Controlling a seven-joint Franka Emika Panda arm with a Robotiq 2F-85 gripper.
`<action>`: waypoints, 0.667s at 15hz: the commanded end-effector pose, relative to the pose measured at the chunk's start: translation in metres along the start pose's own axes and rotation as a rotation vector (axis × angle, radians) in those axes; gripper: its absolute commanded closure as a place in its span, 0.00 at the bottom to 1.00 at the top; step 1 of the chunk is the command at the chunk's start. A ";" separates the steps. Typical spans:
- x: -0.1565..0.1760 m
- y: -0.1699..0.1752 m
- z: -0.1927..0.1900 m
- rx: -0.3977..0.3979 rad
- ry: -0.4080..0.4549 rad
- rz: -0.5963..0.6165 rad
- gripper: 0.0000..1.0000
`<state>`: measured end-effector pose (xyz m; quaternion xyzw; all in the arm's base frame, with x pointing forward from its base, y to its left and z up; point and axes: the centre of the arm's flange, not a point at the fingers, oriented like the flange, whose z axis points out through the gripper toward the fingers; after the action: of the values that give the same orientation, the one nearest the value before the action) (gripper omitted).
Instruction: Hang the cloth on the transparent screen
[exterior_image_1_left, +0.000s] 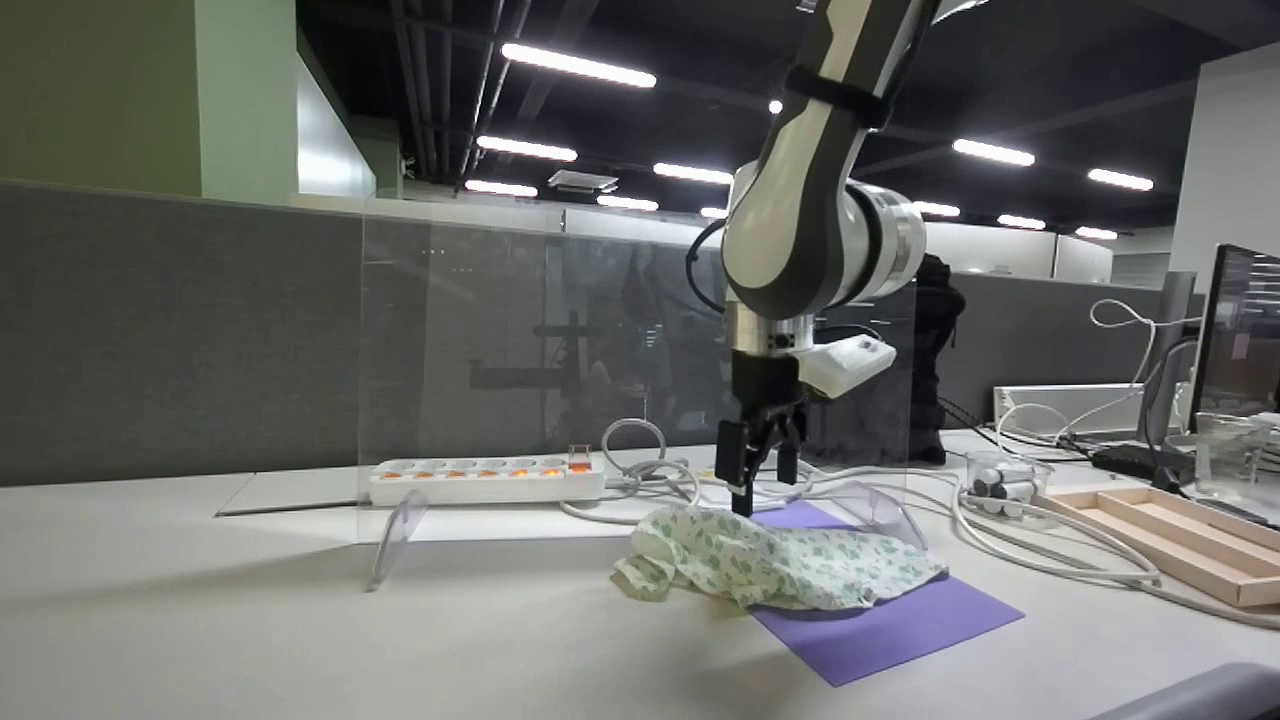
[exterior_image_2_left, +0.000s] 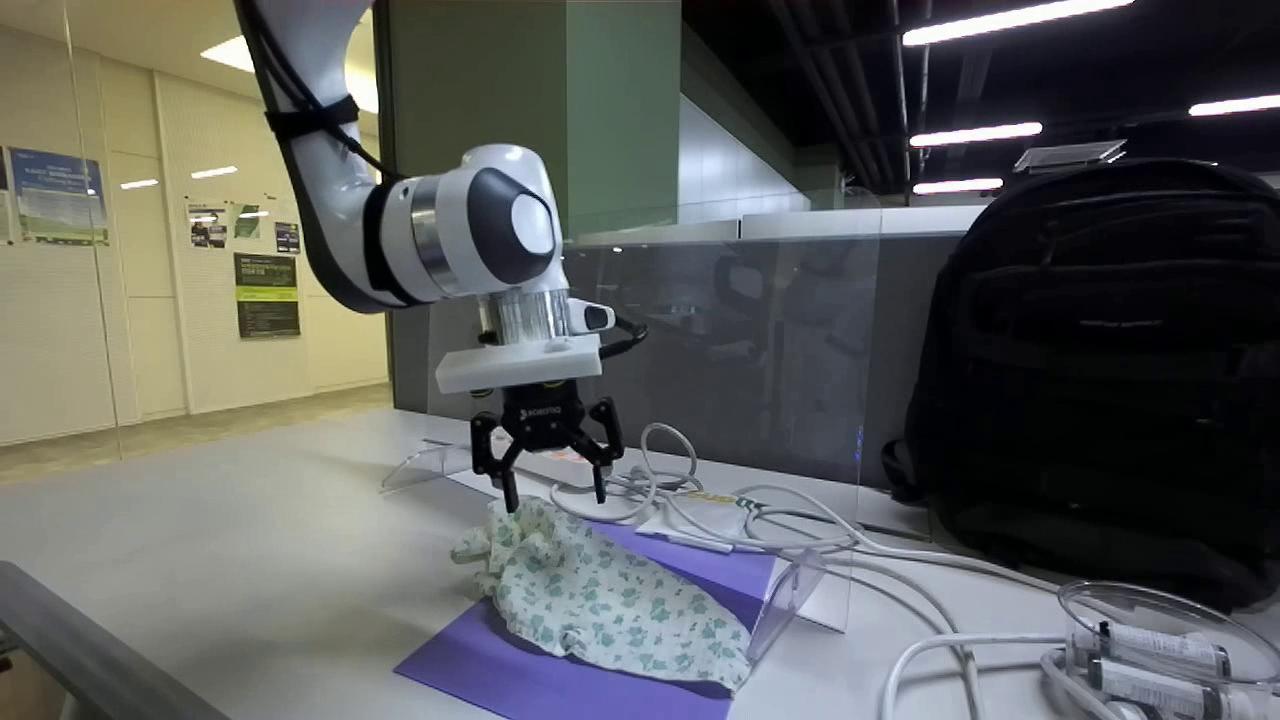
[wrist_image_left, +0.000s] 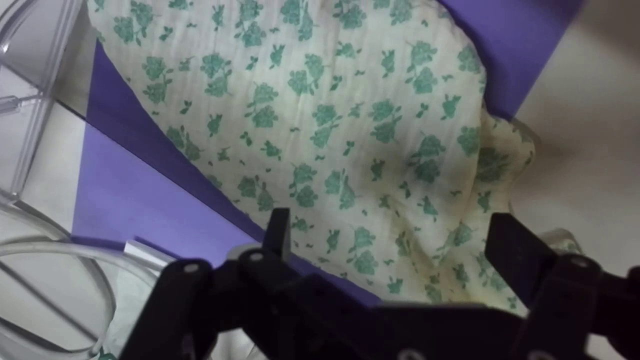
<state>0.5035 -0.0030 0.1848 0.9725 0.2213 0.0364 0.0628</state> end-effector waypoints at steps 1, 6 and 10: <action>0.008 0.001 0.020 -0.014 -0.008 -0.005 0.00; 0.010 -0.003 0.035 -0.004 -0.017 -0.018 0.25; 0.013 -0.005 0.040 -0.002 -0.009 -0.025 0.49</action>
<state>0.5096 0.0023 0.1478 0.9706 0.2320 0.0242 0.0597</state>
